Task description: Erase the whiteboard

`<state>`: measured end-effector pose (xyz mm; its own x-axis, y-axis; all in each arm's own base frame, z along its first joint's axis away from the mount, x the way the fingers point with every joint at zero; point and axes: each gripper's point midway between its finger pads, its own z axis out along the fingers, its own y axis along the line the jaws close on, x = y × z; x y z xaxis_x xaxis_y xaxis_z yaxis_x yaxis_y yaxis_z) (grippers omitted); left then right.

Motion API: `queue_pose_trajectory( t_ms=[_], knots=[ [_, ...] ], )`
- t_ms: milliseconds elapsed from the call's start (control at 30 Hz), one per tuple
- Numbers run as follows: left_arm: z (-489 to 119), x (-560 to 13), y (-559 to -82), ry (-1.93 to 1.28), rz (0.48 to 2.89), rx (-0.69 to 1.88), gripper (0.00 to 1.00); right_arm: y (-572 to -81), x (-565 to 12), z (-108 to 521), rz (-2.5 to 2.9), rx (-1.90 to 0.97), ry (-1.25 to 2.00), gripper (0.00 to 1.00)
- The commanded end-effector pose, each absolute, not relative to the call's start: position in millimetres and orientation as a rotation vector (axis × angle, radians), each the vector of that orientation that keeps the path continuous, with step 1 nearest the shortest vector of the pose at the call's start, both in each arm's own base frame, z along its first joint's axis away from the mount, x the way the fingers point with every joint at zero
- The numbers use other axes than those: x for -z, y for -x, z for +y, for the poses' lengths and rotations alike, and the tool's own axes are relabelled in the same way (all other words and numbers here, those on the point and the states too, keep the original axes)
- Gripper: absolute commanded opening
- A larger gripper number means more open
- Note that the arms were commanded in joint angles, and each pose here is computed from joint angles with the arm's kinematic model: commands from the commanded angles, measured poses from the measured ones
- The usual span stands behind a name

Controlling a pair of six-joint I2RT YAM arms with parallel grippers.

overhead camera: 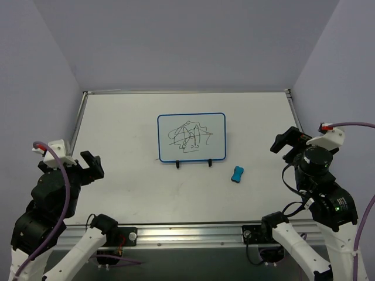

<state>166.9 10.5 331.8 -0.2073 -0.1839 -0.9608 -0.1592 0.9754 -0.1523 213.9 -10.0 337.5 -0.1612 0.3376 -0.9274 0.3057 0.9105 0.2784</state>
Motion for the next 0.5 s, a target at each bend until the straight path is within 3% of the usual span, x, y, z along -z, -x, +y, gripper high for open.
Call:
queue_pose_trajectory(
  t_ms=[0, 167, 333, 467],
  knots=[
    [4, -347, -174, 0.254, 1.772, 0.047, 0.94, -209, -352, -17, 1.706, -0.025, -0.525, 1.00],
    [-39, -343, -210, 0.189, 1.794, 0.188, 0.94, -215, -351, -3, 1.702, -0.103, -0.473, 1.00],
    [-96, -337, -290, 0.099, 1.876, 0.279, 0.94, -228, -333, 27, 1.723, -0.245, -0.395, 1.00],
    [-106, -354, -374, 0.065, 1.894, 0.714, 0.94, -236, -328, 50, 1.720, -0.365, -0.337, 1.00]
  ],
)
